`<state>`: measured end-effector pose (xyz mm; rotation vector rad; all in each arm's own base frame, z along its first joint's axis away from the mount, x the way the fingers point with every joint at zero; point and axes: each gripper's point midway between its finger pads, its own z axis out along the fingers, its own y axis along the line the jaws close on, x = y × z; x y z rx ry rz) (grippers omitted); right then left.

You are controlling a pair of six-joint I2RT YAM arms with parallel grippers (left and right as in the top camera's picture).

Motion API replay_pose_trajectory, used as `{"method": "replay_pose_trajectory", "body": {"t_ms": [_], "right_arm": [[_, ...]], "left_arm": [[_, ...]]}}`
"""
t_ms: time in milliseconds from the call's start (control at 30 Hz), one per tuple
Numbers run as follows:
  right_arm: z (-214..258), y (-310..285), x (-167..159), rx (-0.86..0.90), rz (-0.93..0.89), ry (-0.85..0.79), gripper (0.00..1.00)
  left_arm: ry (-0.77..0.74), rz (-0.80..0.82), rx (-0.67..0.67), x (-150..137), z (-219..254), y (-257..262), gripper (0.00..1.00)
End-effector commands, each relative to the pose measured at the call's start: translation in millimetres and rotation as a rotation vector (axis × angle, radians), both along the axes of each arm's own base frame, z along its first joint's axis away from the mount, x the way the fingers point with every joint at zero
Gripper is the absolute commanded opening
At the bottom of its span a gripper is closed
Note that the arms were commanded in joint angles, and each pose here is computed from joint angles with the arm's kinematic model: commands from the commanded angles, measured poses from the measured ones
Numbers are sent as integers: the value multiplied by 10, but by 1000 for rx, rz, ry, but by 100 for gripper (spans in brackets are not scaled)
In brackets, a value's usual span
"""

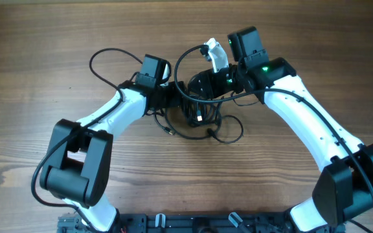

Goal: Untangle cables

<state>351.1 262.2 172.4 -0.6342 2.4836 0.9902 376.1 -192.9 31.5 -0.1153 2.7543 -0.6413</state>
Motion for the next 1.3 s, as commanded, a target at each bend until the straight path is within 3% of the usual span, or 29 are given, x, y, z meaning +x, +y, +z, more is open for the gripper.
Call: {"method": "replay_pose_trajectory", "body": {"t_ms": [0,200,333,433,667,733,867,967,1133,1267], "right_arm": [[57,20,24,-9,7,-30,36],[48,15,13,-12,7,-24,36],[49,16,15,-12,7,-25,36],[48,17,11,-12,8,-23,36],[138,171,-146,58,126,-38,41],[136,264,-203,52,149,-48,41],[155,305,-185,53,151,-71,41],[145,298,-197,49,152,-65,41],[134,288,-185,41,146,-68,41],[136,289,-182,41,146,-69,41]], "left_arm": [[-25,-121,9,-69,-12,-176,71],[38,-178,30,-208,-255,-215,69],[31,-161,12,-171,-232,-234,52],[67,-19,-75,-36,-159,-179,42],[158,123,-435,130,437,60,36],[173,152,-480,139,550,82,32],[64,-15,-367,68,465,-42,39],[75,62,-78,-3,84,189,45],[71,76,-60,34,23,229,44],[85,49,-67,-18,-23,114,36]]}}
